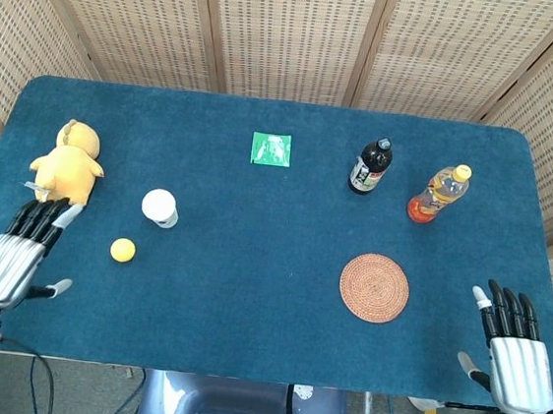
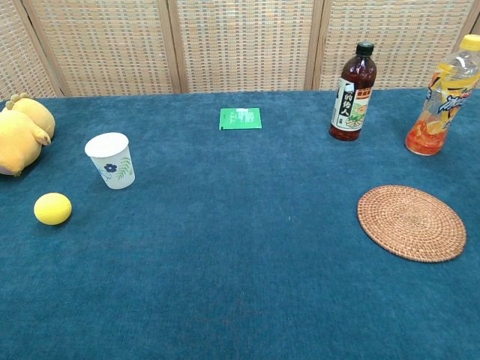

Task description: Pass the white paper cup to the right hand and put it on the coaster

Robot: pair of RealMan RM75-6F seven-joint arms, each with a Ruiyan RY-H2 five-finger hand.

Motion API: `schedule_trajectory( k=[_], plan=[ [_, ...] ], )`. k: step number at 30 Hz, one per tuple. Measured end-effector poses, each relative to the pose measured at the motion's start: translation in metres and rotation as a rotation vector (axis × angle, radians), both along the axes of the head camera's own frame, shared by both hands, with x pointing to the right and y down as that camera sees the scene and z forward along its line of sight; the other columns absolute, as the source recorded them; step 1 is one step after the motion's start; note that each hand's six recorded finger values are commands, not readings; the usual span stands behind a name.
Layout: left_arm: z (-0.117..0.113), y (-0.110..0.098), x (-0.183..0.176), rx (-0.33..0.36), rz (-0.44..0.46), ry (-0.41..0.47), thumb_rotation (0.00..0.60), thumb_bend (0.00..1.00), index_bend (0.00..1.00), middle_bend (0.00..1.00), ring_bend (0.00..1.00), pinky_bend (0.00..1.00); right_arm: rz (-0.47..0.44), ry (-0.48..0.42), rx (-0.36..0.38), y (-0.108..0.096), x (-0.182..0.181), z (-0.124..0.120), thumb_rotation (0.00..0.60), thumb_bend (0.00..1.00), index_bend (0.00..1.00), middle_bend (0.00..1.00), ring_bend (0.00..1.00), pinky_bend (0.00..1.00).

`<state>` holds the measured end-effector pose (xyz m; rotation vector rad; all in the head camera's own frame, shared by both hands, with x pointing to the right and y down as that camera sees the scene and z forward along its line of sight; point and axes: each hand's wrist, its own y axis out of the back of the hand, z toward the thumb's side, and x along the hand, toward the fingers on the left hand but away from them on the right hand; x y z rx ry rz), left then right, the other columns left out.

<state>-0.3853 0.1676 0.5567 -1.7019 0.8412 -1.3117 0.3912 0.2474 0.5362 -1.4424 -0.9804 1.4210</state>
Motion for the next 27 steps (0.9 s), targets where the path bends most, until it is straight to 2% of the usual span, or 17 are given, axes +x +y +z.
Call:
schedule_trajectory(
  k=[3,7,14,24,25,27],
  plan=[
    [0.021,-0.028,0.018,-0.027,0.062,-0.006,0.6,0.03,0.0,0.0,0.0,0.0,0.007,0.012,-0.005,-0.002,0.002,0.004,0.6,0.0,0.07,0.0,0.0,0.0],
    [0.054,-0.057,0.034,-0.088,0.136,-0.065,0.6,0.02,0.0,0.0,0.0,0.0,0.02,0.029,-0.014,-0.004,0.005,0.009,0.6,0.0,0.07,0.0,0.0,0.0],
    [0.11,-0.086,0.052,-0.189,0.221,-0.172,0.6,0.02,0.0,0.0,0.0,0.0,0.053,0.062,-0.031,-0.008,0.014,0.018,0.6,0.0,0.07,0.0,0.0,0.0],
    [0.147,-0.117,0.072,-0.202,0.221,-0.219,0.6,0.02,0.0,0.0,0.0,0.0,0.075,0.094,-0.056,-0.009,0.021,0.028,0.6,0.0,0.08,0.0,0.0,0.0],
    [0.15,-0.118,0.075,-0.206,0.222,-0.218,0.6,0.02,0.0,0.0,0.0,0.02,0.077,0.096,-0.058,-0.009,0.021,0.029,0.6,0.0,0.08,0.0,0.0,0.0],
    [0.154,-0.121,0.081,-0.205,0.225,-0.213,0.6,0.02,0.0,0.03,0.04,0.14,0.08,0.1,-0.061,-0.01,0.022,0.031,0.6,0.0,0.08,0.0,0.0,0.0]
  ],
)
